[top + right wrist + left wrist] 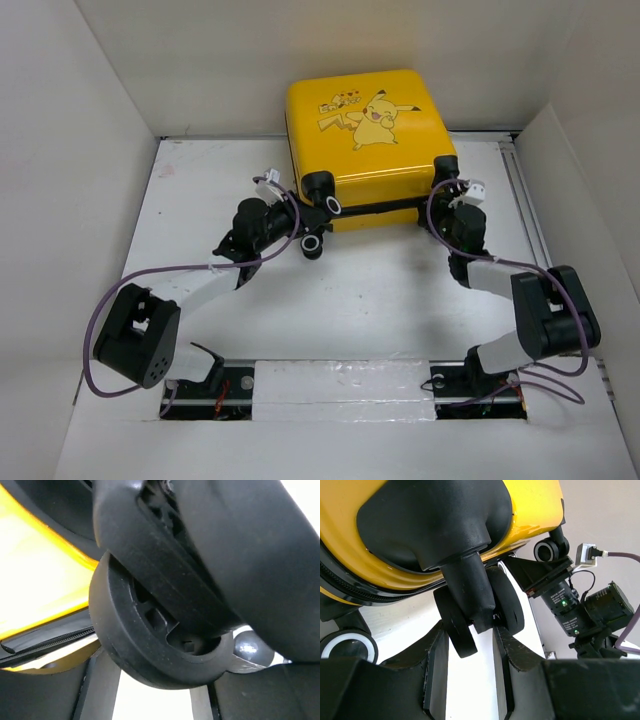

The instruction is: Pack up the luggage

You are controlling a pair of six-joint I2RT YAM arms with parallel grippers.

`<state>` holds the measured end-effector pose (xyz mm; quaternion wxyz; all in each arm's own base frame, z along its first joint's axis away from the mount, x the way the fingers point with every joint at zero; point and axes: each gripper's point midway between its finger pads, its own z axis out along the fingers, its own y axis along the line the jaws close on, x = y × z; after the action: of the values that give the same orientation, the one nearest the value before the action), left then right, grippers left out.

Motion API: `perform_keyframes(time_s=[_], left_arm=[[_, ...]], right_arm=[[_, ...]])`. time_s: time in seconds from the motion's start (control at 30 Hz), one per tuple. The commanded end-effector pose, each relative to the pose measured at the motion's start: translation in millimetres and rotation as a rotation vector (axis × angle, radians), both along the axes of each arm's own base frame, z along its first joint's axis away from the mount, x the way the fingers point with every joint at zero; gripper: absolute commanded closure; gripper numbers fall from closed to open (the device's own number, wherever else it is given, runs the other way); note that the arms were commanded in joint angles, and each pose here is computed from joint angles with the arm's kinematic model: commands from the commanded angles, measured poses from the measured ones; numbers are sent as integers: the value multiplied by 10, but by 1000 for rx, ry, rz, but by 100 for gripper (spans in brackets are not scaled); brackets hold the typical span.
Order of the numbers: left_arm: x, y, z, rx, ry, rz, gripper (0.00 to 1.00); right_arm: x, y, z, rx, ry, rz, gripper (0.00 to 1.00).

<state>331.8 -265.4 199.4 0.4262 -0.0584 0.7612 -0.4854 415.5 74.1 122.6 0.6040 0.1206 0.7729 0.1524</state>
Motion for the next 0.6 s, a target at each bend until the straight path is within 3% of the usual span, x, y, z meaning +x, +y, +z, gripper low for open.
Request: perform_keyframes(time_s=[0.0,0.13,0.23,0.37,0.57], left_arm=[[48,15,645,-76,-213,11,100],[61,8,608,-72,-205,11,100],[61,8,608,-72,-205,11,100],[61,8,608,-72,-205,11,100],[74,1,565,-67,-195,11,100]], right_arm=[[263,282,682,37,-234,156,47],[287,374,770,37,-298,209,73],[250,437,819,31,-346,234,81],[194,422,881,37,-411,197,100],[-85,744,735,66,-414,266,100]])
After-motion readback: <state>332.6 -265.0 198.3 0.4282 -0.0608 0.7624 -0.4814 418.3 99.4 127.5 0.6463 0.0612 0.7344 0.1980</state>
